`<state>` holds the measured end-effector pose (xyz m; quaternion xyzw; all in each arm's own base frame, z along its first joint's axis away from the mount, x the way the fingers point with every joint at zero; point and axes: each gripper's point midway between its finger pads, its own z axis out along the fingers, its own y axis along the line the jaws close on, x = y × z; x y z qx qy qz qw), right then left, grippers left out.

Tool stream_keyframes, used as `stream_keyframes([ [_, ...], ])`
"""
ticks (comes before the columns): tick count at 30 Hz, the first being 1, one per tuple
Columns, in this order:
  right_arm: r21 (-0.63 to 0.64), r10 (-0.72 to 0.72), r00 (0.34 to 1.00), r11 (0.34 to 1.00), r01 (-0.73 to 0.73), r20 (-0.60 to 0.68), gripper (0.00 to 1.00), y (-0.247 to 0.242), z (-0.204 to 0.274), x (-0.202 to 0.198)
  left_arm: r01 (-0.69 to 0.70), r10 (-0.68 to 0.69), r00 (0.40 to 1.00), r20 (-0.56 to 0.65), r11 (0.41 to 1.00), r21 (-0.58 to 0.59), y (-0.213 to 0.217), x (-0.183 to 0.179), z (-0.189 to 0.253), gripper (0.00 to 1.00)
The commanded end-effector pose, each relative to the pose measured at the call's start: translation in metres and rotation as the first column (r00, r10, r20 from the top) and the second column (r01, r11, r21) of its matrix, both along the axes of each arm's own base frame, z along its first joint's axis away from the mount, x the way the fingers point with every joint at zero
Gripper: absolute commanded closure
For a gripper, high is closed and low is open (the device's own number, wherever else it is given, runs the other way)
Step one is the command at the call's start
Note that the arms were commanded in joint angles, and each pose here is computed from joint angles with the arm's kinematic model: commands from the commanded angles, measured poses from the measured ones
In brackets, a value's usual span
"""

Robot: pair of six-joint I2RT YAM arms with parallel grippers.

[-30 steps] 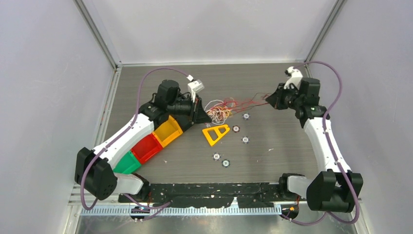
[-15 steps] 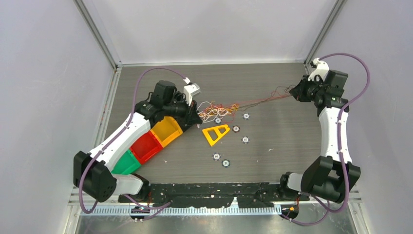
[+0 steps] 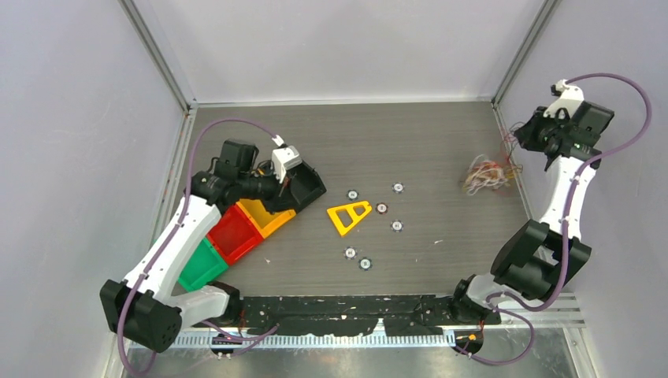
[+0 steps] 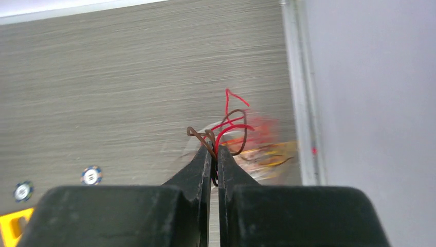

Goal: Untangle the cables

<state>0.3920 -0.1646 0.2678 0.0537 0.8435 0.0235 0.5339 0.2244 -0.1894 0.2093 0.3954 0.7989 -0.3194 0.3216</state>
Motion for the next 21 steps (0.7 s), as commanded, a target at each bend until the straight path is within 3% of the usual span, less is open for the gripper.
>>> stream_keyframes([
  [1, 0.126, 0.256, 0.966, 0.958, -0.259, 0.035, 0.95, 0.062, 0.004, 0.002, 0.076, -0.068, 0.996, 0.063, 0.989, -0.124, -0.029, -0.002, 0.031, 1.0],
  [2, 0.156, 0.296, 0.954, 0.941, -0.3, 0.048, 0.95, 0.073, 0.007, -0.001, 0.1, -0.09, 0.993, 0.078, 0.986, -0.135, -0.036, -0.002, 0.036, 0.98],
  [6, 0.251, 0.508, 0.852, 0.815, -0.522, 0.124, 0.94, 0.142, 0.04, -0.026, 0.127, -0.108, 0.988, 0.108, 0.975, -0.184, -0.058, 0.01, 0.055, 0.74],
  [10, 0.208, 0.653, 0.715, 0.685, -0.699, 0.252, 0.95, 0.198, 0.099, -0.05, 0.129, -0.106, 0.988, 0.114, 0.966, -0.224, -0.07, 0.02, 0.072, 0.61],
  [14, 0.143, 0.665, 0.631, 0.635, -0.759, 0.399, 0.95, 0.224, 0.167, -0.079, 0.127, -0.093, 0.985, 0.145, 0.96, -0.25, -0.073, 0.025, 0.082, 0.46],
  [17, 0.137, 0.637, 0.658, 0.668, -0.731, 0.401, 0.95, 0.222, 0.173, -0.078, 0.108, -0.072, 0.984, 0.161, 0.968, -0.227, -0.071, 0.031, 0.077, 0.43],
  [21, 0.17, 0.589, 0.783, 0.766, -0.62, 0.199, 0.95, 0.195, 0.095, -0.057, 0.098, -0.068, 0.984, 0.167, 0.98, -0.175, -0.071, 0.038, 0.061, 0.42],
])
